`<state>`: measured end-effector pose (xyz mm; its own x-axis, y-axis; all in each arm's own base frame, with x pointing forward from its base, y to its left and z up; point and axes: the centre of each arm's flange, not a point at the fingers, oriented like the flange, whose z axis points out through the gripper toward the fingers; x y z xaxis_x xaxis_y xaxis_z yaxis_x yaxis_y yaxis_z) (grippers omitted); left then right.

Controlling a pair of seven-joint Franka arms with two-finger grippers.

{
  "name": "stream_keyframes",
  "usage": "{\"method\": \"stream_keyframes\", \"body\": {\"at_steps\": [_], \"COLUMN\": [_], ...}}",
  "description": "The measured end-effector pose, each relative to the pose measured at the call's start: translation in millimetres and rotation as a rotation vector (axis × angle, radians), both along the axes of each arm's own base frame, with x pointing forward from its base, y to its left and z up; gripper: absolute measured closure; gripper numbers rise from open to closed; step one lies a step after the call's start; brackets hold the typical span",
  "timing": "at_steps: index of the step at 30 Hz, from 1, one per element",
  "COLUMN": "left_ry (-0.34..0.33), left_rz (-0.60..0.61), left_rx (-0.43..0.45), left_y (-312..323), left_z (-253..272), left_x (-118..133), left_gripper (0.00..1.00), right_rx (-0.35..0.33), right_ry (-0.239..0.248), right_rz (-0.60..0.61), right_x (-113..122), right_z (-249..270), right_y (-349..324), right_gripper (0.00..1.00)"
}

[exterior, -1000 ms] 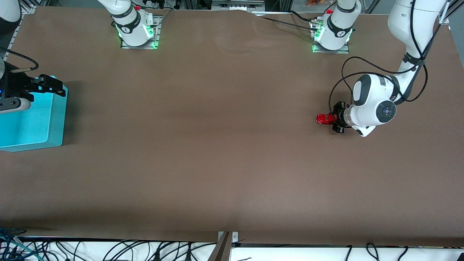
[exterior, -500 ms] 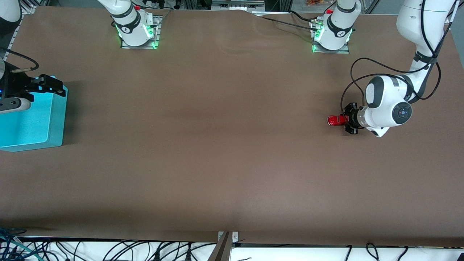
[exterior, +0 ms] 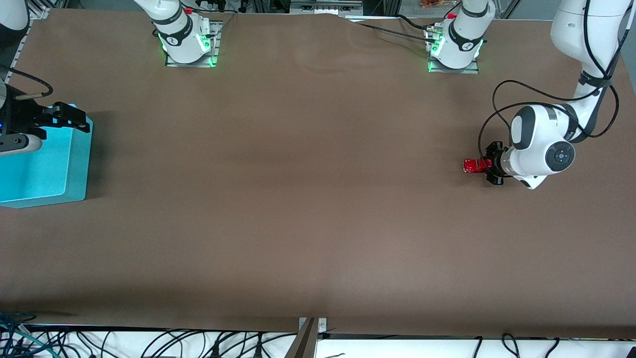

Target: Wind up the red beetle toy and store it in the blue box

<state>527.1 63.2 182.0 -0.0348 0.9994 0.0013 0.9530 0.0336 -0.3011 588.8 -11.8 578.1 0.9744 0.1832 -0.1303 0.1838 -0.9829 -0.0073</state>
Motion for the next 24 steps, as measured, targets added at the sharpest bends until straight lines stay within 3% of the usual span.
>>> {"method": "stream_keyframes", "body": {"at_steps": [24], "left_ry": [-0.002], "left_rz": [-0.029], "left_rx": [0.031], "left_y": [29], "left_z": [0], "left_x": [0], "left_gripper": [0.55], "right_rx": [0.0], "right_ry": [-0.003], "right_rz": [0.0], "right_x": [2], "right_z": [-2], "right_y": [0], "right_gripper": [0.0]}}
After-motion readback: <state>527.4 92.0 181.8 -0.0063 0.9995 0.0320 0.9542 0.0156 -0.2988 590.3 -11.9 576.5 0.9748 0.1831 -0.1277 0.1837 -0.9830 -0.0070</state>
